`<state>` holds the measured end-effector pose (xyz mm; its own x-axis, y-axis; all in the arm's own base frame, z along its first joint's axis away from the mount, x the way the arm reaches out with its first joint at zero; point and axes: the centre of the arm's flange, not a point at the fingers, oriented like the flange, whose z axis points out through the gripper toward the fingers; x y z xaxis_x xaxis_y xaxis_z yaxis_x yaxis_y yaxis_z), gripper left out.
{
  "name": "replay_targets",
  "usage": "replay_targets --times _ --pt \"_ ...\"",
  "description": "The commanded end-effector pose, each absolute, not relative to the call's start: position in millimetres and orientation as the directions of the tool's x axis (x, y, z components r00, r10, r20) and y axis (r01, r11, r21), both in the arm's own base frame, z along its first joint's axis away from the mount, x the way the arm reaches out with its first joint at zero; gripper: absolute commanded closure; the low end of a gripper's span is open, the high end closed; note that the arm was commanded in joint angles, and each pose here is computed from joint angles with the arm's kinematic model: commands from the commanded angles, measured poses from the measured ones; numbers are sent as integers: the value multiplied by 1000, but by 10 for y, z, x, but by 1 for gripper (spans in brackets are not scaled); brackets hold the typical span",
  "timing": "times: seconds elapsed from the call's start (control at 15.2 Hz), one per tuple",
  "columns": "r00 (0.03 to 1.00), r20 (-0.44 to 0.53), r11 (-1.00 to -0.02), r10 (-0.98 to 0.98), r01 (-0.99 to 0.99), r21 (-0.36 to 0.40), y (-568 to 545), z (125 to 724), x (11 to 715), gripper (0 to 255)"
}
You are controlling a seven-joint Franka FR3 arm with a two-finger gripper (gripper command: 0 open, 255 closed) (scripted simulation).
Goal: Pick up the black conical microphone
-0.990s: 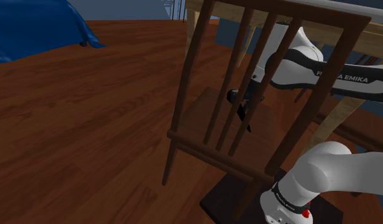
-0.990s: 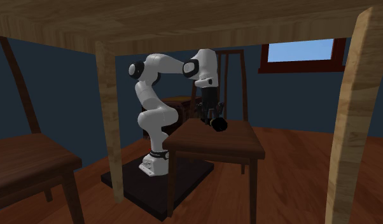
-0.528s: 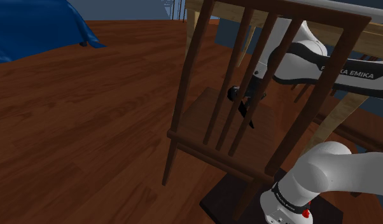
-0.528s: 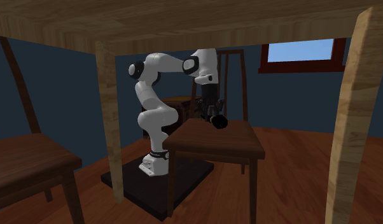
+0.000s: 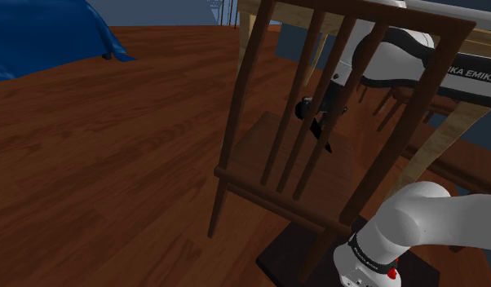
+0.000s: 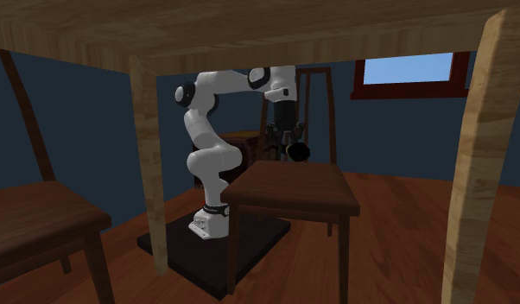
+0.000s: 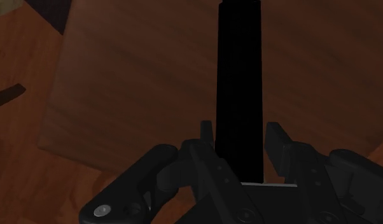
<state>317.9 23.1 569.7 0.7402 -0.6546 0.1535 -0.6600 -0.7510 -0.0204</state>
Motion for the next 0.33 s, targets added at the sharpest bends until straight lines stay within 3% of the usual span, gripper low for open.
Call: replay_targets --times 0.0,0.26 --pt "740 154 -751 -655 -660 -20 231 5796 3182 255" --pt "740 154 -751 -655 -660 -20 231 5910 3181 255"
